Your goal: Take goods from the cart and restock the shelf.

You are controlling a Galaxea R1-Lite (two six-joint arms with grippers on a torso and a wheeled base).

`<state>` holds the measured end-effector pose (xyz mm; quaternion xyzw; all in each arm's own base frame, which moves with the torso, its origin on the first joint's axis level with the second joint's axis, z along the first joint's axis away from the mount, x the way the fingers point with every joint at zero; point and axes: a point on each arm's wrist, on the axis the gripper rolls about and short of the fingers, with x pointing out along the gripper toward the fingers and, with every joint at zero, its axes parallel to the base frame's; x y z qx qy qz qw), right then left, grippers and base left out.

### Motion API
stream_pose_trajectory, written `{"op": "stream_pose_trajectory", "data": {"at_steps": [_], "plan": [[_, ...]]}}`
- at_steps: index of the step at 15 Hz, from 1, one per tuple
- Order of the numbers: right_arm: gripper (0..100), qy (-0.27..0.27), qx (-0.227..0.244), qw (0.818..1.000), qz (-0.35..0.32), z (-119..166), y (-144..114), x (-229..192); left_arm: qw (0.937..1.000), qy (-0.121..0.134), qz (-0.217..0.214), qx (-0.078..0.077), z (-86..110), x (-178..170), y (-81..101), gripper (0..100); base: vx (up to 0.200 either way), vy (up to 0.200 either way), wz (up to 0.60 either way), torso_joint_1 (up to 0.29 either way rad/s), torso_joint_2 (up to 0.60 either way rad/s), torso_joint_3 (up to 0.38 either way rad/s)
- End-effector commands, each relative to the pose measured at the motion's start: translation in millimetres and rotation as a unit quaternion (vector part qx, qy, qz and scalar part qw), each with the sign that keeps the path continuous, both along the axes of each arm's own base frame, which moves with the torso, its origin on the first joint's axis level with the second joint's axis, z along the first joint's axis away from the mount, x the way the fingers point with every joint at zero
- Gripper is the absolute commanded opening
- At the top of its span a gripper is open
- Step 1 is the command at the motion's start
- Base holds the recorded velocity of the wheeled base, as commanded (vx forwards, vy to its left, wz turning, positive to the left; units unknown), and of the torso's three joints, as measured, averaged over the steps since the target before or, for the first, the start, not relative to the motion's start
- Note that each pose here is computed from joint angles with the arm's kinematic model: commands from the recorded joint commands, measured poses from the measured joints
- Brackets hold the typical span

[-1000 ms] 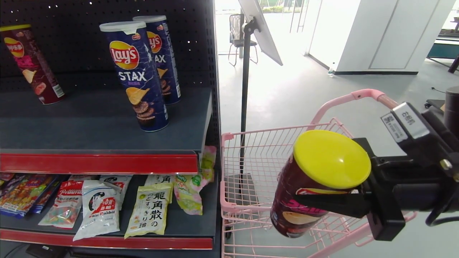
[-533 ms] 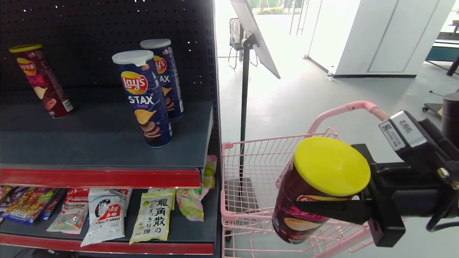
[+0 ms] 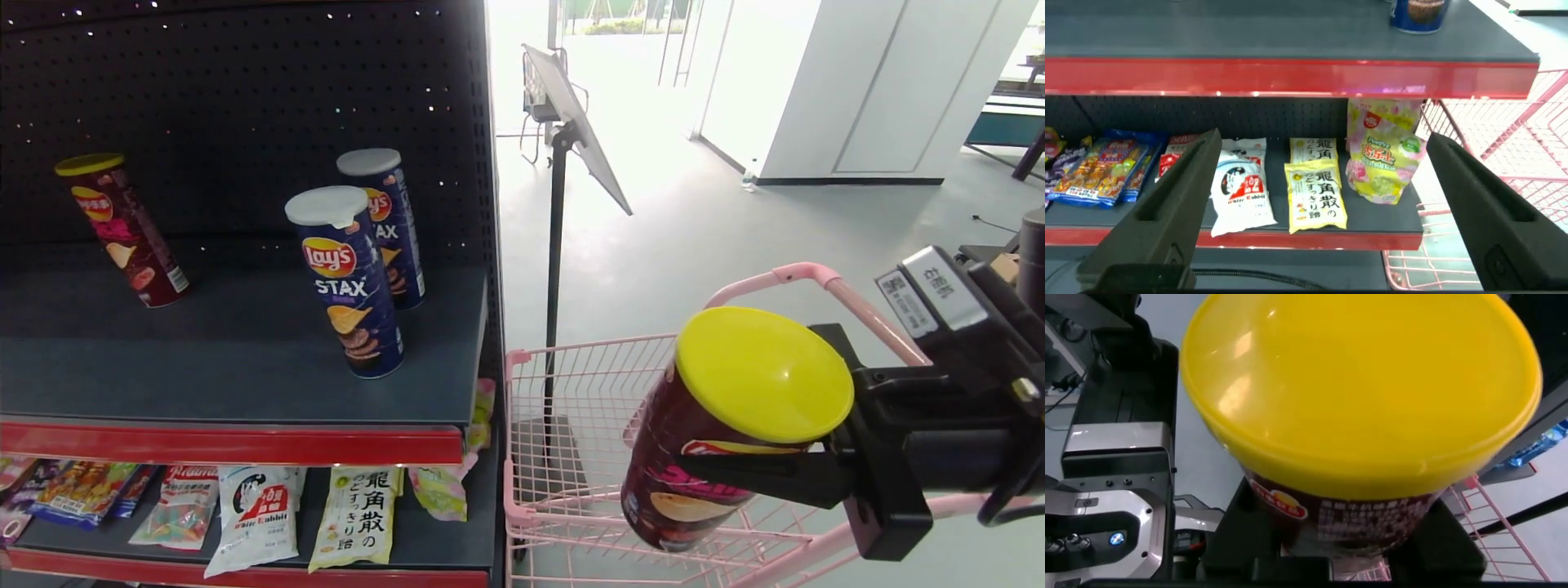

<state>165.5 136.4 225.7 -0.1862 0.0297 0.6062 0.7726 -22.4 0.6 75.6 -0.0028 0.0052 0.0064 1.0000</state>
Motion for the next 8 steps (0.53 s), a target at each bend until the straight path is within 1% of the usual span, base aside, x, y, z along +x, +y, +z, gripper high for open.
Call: {"op": "stream_pose_trajectory", "data": {"at_steps": [1,4,7,8], "plan": [[0,-0.001,0.000,1.000,-0.002,0,-2,-2,1.0000,0.001,0.001,0.000,-0.1,0,0.0,100,0.000,0.000,0.00,0.173,-0.39,-0.212],[0,0.001,-0.002,1.000,-0.002,-2,-3,-3,1.0000,0.001,0.000,0.000,-0.1,0,0.0,100,0.000,0.000,0.00,0.173,-0.37,-0.204],[0,0.003,-0.003,1.000,-0.003,-6,-8,-9,1.0000,0.000,0.000,0.000,0.3,0,0.0,100,0.000,0.000,0.00,0.019,-0.03,-0.022],[0,0.008,-0.006,1.000,-0.015,-9,-15,-9,1.0000,0.001,0.000,0.000,-0.1,0,0.0,100,0.000,0.000,0.00,0.000,0.00,0.000]]}}
